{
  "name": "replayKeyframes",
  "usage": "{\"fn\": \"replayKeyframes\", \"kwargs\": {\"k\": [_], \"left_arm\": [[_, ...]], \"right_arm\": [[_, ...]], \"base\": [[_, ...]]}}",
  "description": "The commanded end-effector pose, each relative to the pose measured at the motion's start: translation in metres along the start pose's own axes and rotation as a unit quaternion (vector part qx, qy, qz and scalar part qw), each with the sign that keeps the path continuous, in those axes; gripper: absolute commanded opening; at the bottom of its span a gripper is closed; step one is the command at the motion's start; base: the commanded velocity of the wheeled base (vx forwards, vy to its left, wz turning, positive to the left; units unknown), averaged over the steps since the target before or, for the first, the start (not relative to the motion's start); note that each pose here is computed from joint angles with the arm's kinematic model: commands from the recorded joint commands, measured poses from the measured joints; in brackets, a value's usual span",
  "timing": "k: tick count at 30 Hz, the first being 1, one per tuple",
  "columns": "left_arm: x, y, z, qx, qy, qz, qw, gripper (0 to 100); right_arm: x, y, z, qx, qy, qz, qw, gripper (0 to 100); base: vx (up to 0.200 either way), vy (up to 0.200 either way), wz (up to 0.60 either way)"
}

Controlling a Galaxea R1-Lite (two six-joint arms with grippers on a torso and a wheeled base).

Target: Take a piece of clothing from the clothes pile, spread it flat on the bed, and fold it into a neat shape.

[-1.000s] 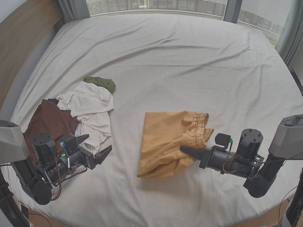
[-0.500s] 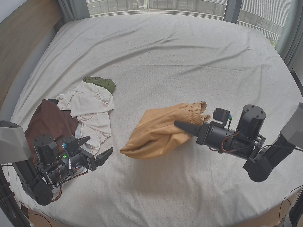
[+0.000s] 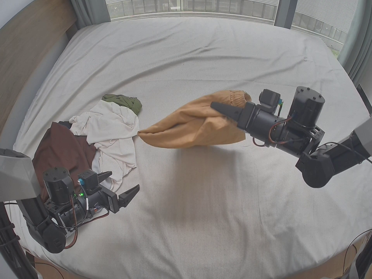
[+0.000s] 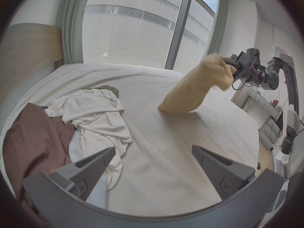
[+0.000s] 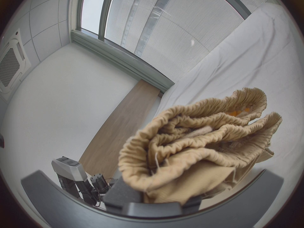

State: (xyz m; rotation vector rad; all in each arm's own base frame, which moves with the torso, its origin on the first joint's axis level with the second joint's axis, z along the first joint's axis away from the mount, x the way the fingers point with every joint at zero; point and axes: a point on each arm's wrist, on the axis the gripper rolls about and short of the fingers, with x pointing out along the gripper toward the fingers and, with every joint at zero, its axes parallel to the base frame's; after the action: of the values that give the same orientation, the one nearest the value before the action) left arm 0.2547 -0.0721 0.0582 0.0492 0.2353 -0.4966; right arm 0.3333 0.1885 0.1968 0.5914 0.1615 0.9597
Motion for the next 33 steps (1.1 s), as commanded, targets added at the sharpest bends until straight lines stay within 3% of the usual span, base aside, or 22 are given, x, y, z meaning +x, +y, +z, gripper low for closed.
{"fn": "replayKeyframes", "kwargs": {"k": [1, 24, 25, 33], "left_arm": [[0.001, 0.000, -0.002, -0.002, 0.003, 0.000, 1.0000, 100], [0.001, 0.000, -0.010, -0.006, 0.021, -0.001, 0.9998, 100], [0.001, 0.000, -0.010, -0.007, 0.023, -0.001, 0.9997, 100], [0.000, 0.000, -0.011, -0.007, 0.023, -0.002, 0.9997, 100]], "right_arm": [[0.008, -0.001, 0.020, -0.011, -0.020, 0.003, 0.9997, 0], [0.076, -0.069, 0.063, -0.041, -0.075, -0.002, 0.9964, 0], [0.081, -0.080, 0.063, -0.043, -0.079, -0.006, 0.9959, 0], [0.089, -0.127, 0.027, -0.025, -0.052, -0.036, 0.9977, 0]], "base": [[0.000, 0.000, 0.00], [0.000, 0.000, 0.00], [0.000, 0.000, 0.00], [0.000, 0.000, 0.00]]}}
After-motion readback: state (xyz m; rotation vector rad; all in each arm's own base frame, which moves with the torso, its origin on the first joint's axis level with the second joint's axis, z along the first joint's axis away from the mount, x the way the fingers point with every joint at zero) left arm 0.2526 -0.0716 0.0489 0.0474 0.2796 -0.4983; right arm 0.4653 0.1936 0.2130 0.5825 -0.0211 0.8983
